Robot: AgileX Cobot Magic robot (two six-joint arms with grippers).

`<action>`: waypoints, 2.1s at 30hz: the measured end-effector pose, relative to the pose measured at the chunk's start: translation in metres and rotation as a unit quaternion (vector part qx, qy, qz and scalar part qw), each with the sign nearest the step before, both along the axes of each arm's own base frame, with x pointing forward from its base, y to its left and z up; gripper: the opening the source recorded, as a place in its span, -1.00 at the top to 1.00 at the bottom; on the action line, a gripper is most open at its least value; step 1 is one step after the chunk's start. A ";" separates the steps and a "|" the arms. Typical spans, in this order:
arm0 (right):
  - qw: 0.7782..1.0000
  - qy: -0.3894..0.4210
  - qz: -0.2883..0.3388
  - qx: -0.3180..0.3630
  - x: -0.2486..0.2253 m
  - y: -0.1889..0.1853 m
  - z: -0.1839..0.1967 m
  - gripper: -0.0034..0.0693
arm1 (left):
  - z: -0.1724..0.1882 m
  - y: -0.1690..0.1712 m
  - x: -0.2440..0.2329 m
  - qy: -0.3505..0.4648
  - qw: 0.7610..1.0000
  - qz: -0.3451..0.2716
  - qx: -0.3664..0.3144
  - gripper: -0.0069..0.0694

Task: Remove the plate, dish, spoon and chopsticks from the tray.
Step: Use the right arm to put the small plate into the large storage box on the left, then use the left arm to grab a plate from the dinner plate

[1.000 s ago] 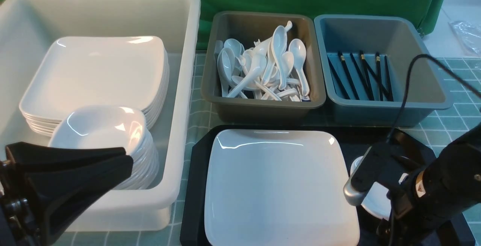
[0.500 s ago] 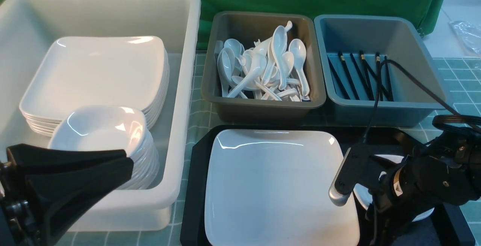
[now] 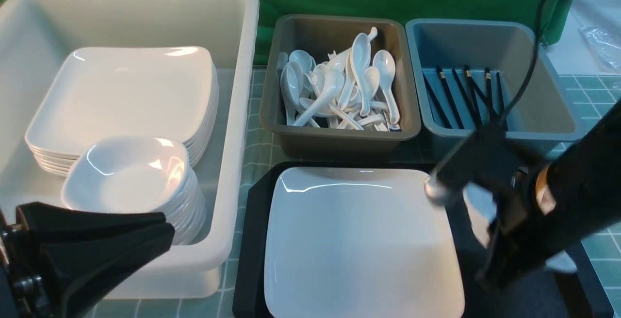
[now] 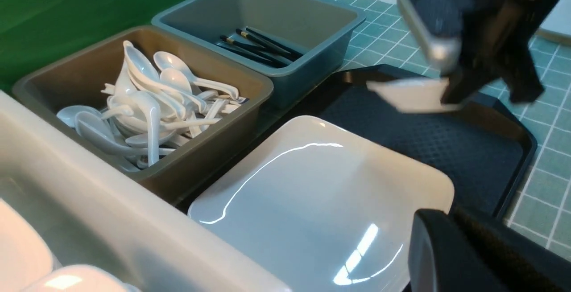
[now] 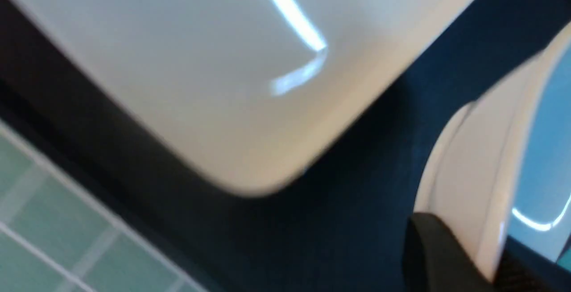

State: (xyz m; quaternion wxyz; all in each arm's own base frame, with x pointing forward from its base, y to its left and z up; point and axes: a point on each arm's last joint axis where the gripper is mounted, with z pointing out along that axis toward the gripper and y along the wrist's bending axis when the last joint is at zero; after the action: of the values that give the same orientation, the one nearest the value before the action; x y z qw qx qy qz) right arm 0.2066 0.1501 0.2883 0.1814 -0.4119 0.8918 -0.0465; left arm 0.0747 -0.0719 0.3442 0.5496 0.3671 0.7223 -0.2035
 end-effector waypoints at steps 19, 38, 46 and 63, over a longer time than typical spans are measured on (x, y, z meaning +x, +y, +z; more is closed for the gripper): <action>0.863 -0.224 0.452 0.033 0.026 0.234 0.037 0.74 | 0.022 0.076 -0.061 0.058 0.969 0.238 0.020 0.77; 0.851 -0.208 0.483 0.019 0.031 0.283 -0.016 -0.06 | 0.020 0.086 -0.076 0.047 0.968 0.247 0.005 0.77; 0.858 -0.183 0.480 0.003 0.004 0.258 0.034 -0.60 | 0.026 0.074 -0.075 0.023 0.982 0.188 -0.010 0.77; 0.991 -0.061 0.120 0.014 -0.038 0.052 0.100 0.63 | -0.014 -0.048 0.052 0.118 0.970 -0.127 0.171 0.77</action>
State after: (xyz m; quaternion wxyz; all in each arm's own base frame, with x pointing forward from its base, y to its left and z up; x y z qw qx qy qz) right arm 0.1690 0.2020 0.3882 0.2452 -0.5098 0.8238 -0.0370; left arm 0.1266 -0.1200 0.3306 0.3592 0.5177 0.7536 -0.1871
